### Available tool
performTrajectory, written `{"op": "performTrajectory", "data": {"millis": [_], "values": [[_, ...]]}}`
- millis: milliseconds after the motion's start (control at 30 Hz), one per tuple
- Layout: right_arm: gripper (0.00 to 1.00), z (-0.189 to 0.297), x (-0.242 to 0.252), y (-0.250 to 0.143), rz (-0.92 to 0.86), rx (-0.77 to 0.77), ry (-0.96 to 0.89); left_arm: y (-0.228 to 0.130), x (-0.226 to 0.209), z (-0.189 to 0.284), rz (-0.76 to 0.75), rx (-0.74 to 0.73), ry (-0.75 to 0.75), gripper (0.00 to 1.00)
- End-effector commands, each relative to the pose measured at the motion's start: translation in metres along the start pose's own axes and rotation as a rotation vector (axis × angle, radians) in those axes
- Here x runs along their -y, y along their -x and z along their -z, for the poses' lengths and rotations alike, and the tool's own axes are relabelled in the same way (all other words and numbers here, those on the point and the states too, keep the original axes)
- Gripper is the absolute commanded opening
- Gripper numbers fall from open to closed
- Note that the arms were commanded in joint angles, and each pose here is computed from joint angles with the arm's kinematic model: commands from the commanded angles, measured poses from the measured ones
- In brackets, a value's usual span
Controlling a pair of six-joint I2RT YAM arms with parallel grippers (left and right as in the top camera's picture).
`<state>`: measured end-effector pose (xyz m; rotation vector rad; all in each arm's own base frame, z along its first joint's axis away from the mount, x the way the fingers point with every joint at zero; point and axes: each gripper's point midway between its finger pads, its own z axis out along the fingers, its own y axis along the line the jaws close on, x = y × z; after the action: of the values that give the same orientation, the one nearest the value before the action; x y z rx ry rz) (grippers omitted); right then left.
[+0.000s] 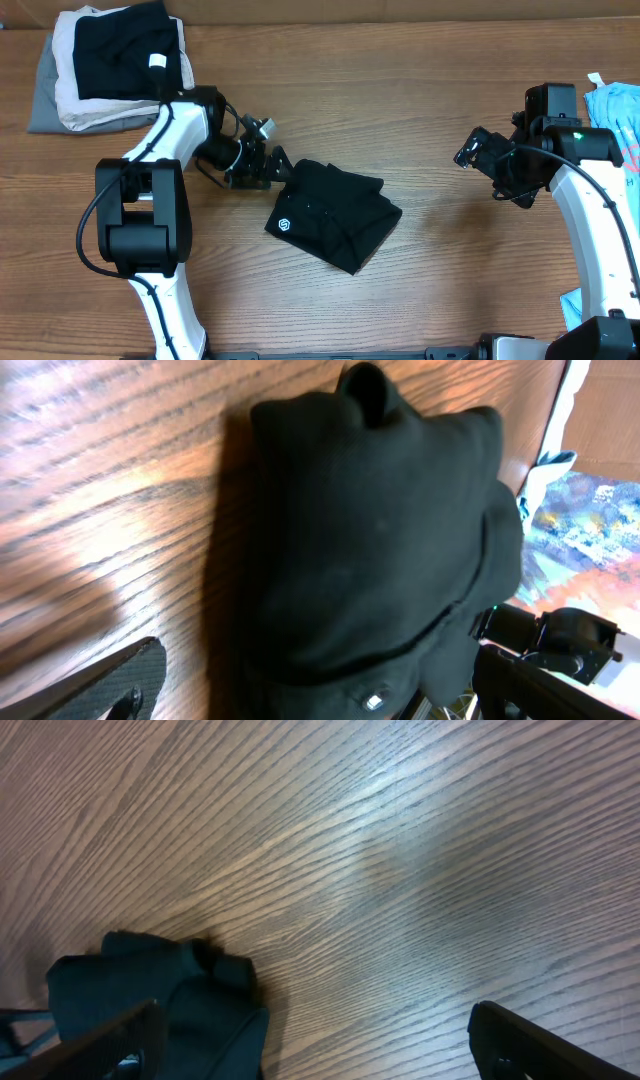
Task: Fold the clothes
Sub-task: 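Grasp the folded black bundle with the left gripper and lift it, then place the bundle on the clothes stack at back left with the left gripper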
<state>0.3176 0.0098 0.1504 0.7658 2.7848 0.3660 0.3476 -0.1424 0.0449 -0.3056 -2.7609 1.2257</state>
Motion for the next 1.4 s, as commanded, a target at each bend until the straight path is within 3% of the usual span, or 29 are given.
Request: {"op": "performTrajectory", "data": {"millis": [0,367,533,567,633,667,900,1167,1367], "values": [[1.0,-0.002,-0.002,0.0,0.011,-0.003,0.005,-0.007,0.012,-0.014,0.0,-0.007,-0.045,1.0],[1.0,-0.002,-0.001,-0.003,0.002,-0.014,-0.001,-0.016,0.045,-0.067,-0.02,-0.105,-0.031,0.99],[1.0,-0.002,0.0,-0.003,0.002,-0.015,-0.001,-0.014,0.048,-0.073,-0.026,-0.102,-0.017,0.61],[1.0,-0.002,0.0,-0.004,0.001,-0.016,-0.001,-0.013,0.048,-0.073,-0.016,-0.099,-0.016,0.49],[1.0,-0.002,0.0,-0.004,0.001,-0.019,-0.003,-0.008,0.045,-0.072,0.038,-0.083,-0.005,0.1],[1.0,-0.002,0.0,-0.005,0.001,-0.02,-0.003,-0.006,0.044,-0.071,0.06,-0.075,-0.002,0.04],[1.0,-0.002,0.001,-0.006,-0.001,-0.027,-0.008,0.017,0.04,-0.057,0.065,-0.014,0.079,0.04],[1.0,-0.001,0.003,-0.009,0.0,-0.039,-0.015,0.099,0.002,0.031,-0.021,0.266,0.435,0.04],[1.0,-0.001,0.003,-0.01,-0.001,-0.04,-0.015,0.147,-0.013,0.1,-0.158,0.464,0.552,0.04]]}}
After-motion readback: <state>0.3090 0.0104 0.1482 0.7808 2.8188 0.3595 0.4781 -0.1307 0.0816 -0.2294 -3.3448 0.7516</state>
